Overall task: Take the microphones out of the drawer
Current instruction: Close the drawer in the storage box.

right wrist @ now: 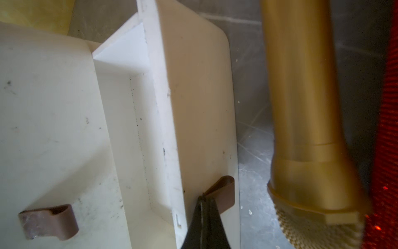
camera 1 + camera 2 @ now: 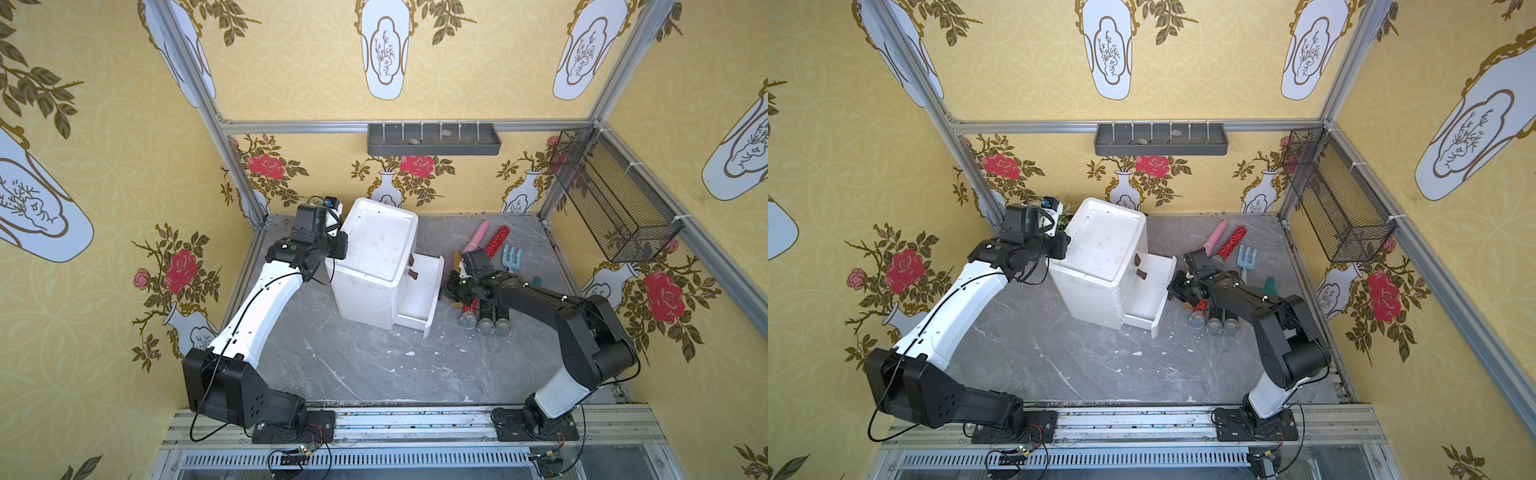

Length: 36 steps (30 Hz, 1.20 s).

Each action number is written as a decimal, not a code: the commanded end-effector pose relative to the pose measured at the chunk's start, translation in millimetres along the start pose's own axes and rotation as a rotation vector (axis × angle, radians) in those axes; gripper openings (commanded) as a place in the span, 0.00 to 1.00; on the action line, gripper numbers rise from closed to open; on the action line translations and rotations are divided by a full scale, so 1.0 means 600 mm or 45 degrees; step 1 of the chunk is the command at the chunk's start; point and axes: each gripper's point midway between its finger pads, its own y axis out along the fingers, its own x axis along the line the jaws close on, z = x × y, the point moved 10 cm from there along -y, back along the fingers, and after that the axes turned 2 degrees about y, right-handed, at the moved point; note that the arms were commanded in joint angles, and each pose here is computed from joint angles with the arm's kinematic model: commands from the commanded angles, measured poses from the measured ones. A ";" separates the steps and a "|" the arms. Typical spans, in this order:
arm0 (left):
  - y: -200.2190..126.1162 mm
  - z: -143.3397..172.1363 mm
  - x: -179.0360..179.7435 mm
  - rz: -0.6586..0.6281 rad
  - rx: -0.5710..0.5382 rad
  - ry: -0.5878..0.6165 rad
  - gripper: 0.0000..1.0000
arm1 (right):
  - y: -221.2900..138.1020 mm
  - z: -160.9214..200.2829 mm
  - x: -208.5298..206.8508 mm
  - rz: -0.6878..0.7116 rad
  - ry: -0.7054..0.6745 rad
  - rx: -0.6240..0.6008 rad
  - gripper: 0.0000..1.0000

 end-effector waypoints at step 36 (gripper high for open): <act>0.018 0.051 -0.014 0.102 0.245 -0.027 0.00 | 0.127 0.012 0.091 -0.322 -0.021 0.170 0.00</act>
